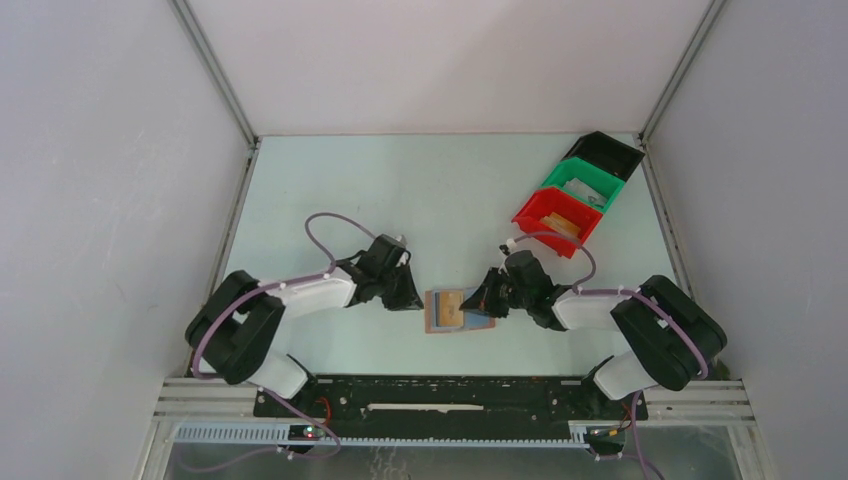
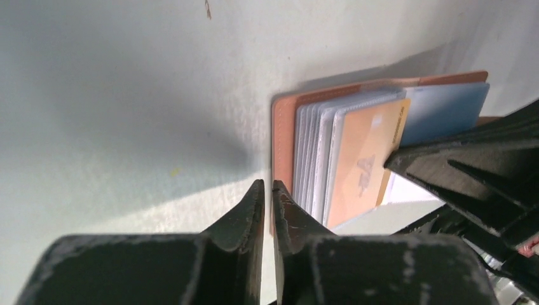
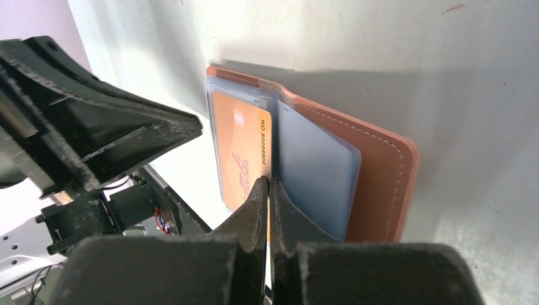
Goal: Take the credit cards out of the card holder
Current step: Remove the credit card from the card holder.
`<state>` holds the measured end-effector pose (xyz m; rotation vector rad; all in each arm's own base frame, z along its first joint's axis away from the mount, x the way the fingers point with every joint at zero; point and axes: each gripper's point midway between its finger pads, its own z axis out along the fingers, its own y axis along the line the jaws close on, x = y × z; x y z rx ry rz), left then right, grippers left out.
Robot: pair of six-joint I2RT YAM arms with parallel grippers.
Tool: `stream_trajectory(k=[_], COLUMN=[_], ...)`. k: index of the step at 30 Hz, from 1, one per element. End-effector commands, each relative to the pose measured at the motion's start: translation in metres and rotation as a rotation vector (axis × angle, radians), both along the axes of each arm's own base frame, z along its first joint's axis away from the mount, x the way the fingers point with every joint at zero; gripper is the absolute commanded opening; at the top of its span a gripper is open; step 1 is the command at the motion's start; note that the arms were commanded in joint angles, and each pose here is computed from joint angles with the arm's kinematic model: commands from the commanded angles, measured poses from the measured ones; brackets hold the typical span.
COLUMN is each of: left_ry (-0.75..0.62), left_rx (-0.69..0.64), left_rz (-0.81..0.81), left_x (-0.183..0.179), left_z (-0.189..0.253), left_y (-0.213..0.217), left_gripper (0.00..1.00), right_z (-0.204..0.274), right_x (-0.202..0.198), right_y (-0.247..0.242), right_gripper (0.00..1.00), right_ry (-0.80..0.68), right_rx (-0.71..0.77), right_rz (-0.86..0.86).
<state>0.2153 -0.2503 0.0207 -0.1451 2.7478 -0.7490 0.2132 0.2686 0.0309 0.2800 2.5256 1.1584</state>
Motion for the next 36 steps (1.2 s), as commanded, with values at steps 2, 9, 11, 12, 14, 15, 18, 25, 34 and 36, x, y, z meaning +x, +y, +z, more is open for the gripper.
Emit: stream_trajectory(k=[2,9,11,12,14,15,18,25,34,36], left_ry=[-0.148,-0.145,-0.145,-0.151,-0.162,-0.164,-0.148,-0.057,0.006,0.014], left_rx=[-0.012,0.000,-0.004,-0.008,-0.020,-0.020,-0.012,0.095,0.151,0.159], left_rz=[-0.019,-0.048,-0.072,-0.086,-0.123,-0.136,-0.136,-0.115,-0.119,-0.118], left_x=[0.006,0.003,0.000,-0.001,-0.005,-0.006,-0.005,-0.009,-0.016,-0.017], left_z=[0.036,0.038,0.039,0.042,0.046,0.047,0.042,0.005,-0.017,-0.019], left_y=[0.005,0.001,-0.006,-0.010,-0.023,-0.027,-0.034,-0.022,-0.016,-0.015], left_gripper=[0.24,0.43,0.43,0.43,0.43,0.43,0.42,0.39,0.38,0.38], right_z=[0.003,0.001,0.001,0.001,0.001,0.001,0.003,0.005,0.006,0.007], right_x=[0.000,0.000,-0.001,0.000,-0.001,-0.001,0.000,-0.001,-0.001,0.000], right_y=[-0.001,0.002,0.003,0.002,0.002,0.001,-0.001,-0.006,-0.013,-0.013], right_gripper=[0.00,0.00,0.00,0.00,0.00,0.00,0.00,0.00,0.00,0.00], right_ry=[-0.054,-0.044,-0.042,-0.042,-0.045,-0.046,-0.057,-0.051,-0.038,-0.042], right_rx=[0.001,0.020,0.022,0.022,0.017,0.015,0.019,0.044,0.112,0.111], right_rz=[0.047,0.054,0.057,0.056,0.057,0.058,0.064,0.095,0.127,0.127])
